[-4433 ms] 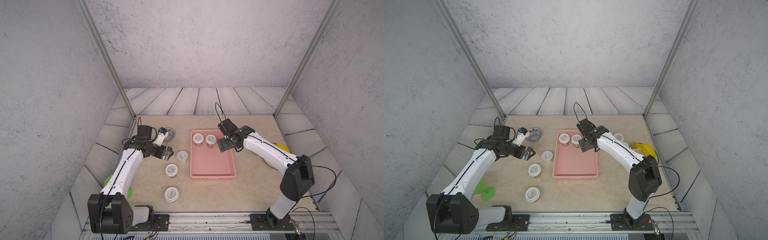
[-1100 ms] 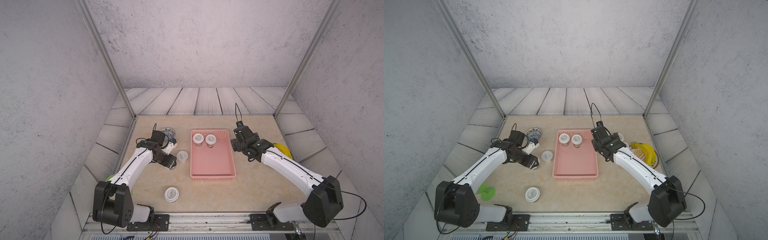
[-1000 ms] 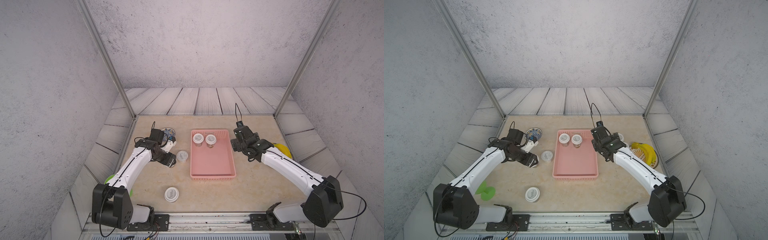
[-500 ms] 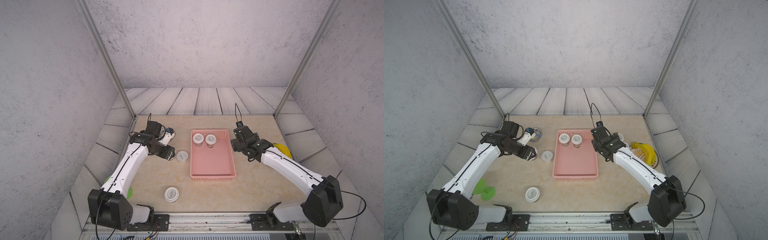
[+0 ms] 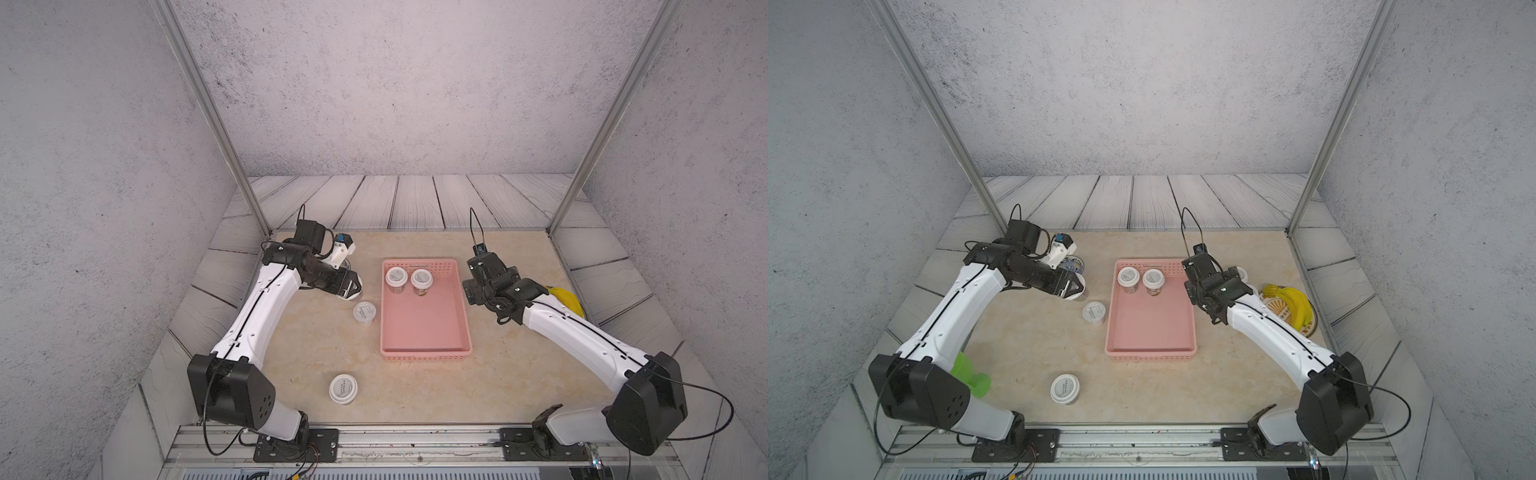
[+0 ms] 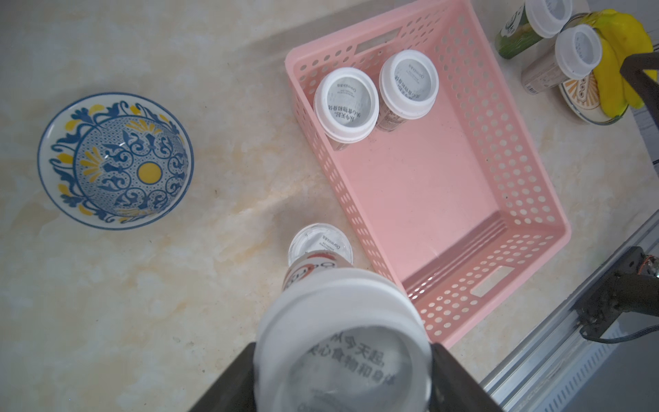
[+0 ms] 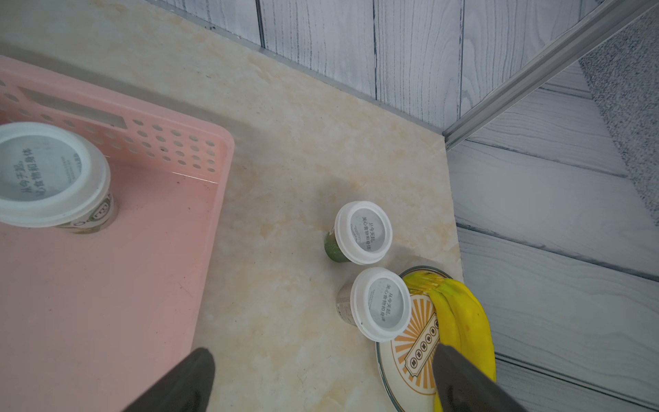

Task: Put the yogurt in the basket
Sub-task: Pick up the yogurt from the center of the board, then place the yogurt in the basket.

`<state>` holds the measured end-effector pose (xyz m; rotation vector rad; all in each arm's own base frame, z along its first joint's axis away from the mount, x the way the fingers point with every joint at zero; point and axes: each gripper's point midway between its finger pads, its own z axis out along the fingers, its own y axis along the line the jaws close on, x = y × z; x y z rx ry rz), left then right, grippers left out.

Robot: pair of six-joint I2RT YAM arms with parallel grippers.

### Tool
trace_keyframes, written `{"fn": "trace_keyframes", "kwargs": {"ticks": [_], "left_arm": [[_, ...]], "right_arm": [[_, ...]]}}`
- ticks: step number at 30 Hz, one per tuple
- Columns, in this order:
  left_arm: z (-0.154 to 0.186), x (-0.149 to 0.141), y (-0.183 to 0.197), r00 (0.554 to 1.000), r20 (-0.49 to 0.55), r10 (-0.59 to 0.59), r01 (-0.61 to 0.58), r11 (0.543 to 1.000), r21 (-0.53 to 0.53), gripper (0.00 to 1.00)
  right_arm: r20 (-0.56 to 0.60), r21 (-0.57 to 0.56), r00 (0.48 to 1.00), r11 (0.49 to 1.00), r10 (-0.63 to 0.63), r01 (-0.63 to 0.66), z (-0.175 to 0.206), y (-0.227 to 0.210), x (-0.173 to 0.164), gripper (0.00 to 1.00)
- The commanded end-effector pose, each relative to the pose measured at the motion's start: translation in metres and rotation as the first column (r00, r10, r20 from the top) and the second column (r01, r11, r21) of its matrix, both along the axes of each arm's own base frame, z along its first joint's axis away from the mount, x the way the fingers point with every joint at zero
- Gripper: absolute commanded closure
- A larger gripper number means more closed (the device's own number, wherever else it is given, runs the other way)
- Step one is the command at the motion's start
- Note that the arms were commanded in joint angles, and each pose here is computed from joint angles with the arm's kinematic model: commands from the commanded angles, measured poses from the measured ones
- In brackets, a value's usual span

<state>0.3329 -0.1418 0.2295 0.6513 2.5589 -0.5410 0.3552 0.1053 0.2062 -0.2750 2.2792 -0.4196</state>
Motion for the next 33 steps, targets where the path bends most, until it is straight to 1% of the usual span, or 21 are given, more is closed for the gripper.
{"fn": "trace_keyframes", "kwargs": {"ticks": [1,7,11,23,33], "left_arm": [[0.007,0.002,-0.018,0.999,-0.035,-0.018,0.016,0.998,-0.058,0.32],[0.002,0.013,-0.046,0.996,-0.047,-0.076,0.074,0.996,-0.046,0.32],[-0.008,0.018,-0.065,0.991,-0.078,-0.105,0.102,0.994,-0.037,0.33],[-0.042,0.017,-0.123,0.964,-0.136,-0.229,0.236,0.971,0.034,0.34],[-0.076,0.028,-0.149,0.946,-0.196,-0.260,0.281,0.955,0.092,0.35]], "right_arm": [[0.035,-0.002,0.999,0.999,-0.041,0.041,0.015,-0.012,-0.007,0.00],[0.049,-0.009,0.997,0.998,-0.055,0.055,0.018,-0.019,-0.013,0.00],[0.058,-0.016,0.996,0.997,-0.068,0.069,0.019,-0.024,-0.015,0.00],[0.055,-0.017,0.994,0.995,-0.094,0.095,0.016,-0.030,-0.013,0.00],[0.049,-0.004,0.994,0.995,-0.096,0.097,0.014,-0.031,-0.012,0.00]]}}
